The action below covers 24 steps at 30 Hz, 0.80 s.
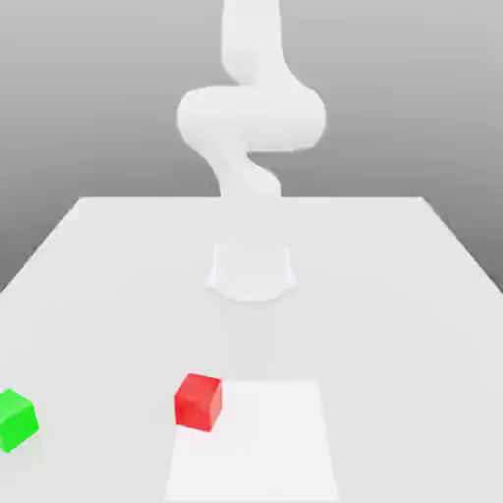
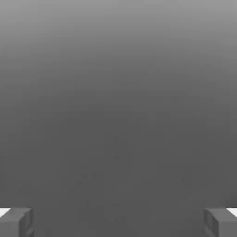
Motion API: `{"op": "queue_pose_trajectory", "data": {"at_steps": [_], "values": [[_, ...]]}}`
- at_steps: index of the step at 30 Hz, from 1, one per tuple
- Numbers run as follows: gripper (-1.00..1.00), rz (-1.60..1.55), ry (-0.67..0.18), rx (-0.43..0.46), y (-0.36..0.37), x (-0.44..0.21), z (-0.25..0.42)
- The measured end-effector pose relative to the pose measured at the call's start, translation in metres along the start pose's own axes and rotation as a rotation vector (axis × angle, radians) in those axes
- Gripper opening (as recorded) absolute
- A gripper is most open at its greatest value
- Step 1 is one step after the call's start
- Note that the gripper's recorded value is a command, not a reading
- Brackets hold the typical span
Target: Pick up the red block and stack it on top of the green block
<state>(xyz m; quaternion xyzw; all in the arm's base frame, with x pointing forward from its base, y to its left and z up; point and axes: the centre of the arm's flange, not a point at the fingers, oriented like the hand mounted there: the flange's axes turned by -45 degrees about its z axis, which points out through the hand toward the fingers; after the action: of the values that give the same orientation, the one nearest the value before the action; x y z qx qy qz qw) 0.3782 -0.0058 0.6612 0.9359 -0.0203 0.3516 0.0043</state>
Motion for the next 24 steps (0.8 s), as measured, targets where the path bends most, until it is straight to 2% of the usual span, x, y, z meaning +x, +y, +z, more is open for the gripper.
{"op": "queue_pose_trajectory", "data": {"at_steps": [5,10,18,24], "values": [[0.0,0.052,-0.19,-0.047,0.018,-0.044,0.126],[0.0,0.111,-0.377,-0.079,0.041,-0.117,0.228],[0.0,0.229,-0.675,-0.098,0.068,-0.279,0.328],[0.0,0.242,-0.713,-0.097,0.069,-0.331,0.371]]}}
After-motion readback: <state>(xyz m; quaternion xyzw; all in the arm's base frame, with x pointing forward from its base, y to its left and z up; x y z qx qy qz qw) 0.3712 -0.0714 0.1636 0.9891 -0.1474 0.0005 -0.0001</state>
